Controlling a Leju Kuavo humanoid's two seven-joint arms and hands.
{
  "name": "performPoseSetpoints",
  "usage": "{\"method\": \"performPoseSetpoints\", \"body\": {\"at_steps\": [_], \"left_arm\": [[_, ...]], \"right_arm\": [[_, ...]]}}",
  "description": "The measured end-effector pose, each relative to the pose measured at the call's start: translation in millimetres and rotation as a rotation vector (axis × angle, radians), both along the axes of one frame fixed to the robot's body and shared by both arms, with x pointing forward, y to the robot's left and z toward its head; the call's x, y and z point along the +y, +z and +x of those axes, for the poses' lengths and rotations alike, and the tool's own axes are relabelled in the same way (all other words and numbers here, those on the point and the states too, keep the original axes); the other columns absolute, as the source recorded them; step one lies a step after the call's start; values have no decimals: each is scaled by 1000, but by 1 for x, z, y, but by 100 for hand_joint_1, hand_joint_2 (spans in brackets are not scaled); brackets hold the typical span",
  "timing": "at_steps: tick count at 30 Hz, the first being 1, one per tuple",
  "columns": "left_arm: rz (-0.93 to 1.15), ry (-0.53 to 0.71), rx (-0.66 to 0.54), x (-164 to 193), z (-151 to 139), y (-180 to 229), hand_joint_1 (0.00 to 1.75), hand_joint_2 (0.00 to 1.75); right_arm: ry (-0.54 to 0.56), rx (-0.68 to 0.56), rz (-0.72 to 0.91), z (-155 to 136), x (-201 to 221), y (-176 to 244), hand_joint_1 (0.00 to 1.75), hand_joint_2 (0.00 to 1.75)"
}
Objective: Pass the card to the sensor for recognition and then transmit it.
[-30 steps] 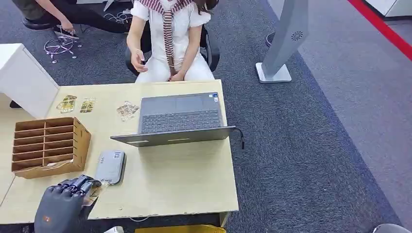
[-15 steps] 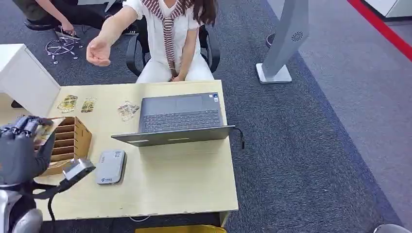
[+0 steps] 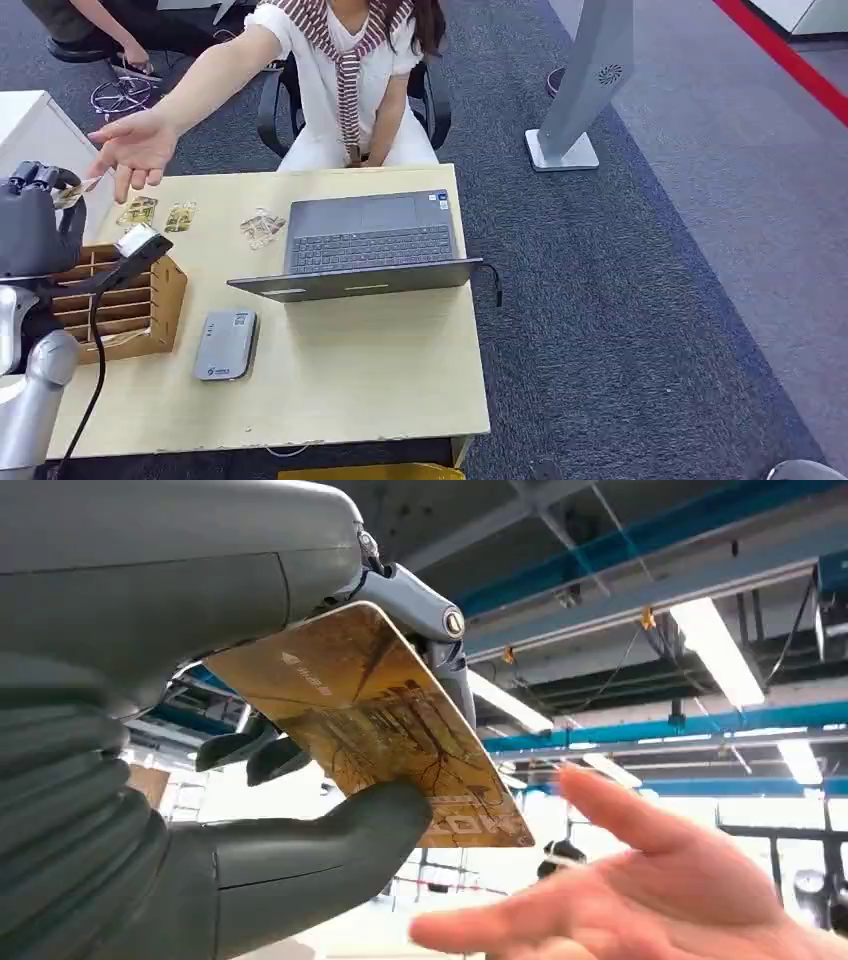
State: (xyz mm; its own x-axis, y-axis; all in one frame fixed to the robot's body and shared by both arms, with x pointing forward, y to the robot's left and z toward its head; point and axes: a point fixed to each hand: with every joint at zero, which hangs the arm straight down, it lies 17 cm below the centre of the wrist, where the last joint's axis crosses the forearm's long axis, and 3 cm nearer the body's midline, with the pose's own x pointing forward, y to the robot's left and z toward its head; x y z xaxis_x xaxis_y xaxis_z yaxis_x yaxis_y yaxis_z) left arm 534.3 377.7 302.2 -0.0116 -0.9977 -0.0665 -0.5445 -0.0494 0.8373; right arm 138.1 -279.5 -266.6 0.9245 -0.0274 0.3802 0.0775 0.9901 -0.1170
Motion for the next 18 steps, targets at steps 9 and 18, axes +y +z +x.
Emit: {"method": "performPoseSetpoints", "body": {"at_steps": [9,18], "left_arm": [[-11,70,69,21,18,-25,0,175],[-11,73,62,16,15,-39,0,175]], "right_arm": [[12,4,-1,-1,1,0,0,0],[10,16,-10,-11,0,-2,0,0]]}}
